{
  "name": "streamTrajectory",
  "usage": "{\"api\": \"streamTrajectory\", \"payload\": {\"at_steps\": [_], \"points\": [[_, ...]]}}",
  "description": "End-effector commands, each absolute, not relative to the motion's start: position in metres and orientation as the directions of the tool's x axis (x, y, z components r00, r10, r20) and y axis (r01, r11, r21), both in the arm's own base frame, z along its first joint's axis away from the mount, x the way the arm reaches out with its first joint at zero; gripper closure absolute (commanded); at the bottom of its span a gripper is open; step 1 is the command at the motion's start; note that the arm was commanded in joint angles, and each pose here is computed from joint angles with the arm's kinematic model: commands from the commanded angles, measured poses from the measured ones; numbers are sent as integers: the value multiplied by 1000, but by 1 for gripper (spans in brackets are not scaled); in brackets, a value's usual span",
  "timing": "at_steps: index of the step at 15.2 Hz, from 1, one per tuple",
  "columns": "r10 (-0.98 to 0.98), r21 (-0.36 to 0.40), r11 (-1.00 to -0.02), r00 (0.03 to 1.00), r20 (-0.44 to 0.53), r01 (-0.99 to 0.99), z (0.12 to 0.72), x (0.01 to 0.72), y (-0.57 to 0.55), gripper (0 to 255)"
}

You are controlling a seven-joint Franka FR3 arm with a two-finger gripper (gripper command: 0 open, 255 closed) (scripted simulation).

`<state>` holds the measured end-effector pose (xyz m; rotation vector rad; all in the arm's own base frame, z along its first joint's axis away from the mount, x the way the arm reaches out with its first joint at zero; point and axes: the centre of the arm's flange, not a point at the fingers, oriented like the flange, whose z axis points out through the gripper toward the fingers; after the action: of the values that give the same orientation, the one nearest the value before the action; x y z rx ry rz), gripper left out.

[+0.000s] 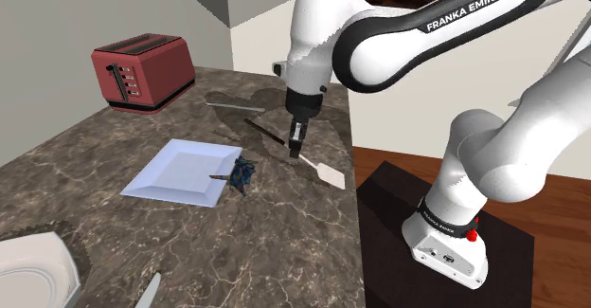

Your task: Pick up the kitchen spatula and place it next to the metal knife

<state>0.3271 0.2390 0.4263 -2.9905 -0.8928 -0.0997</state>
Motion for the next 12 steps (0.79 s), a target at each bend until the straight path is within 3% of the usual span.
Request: {"api": "streamTrajectory", "payload": {"at_steps": [1, 12], "points": [[546, 0, -837, 835, 66, 547, 423, 312, 261, 255], [546, 0, -837, 835, 66, 547, 424, 234, 383, 255]]}}
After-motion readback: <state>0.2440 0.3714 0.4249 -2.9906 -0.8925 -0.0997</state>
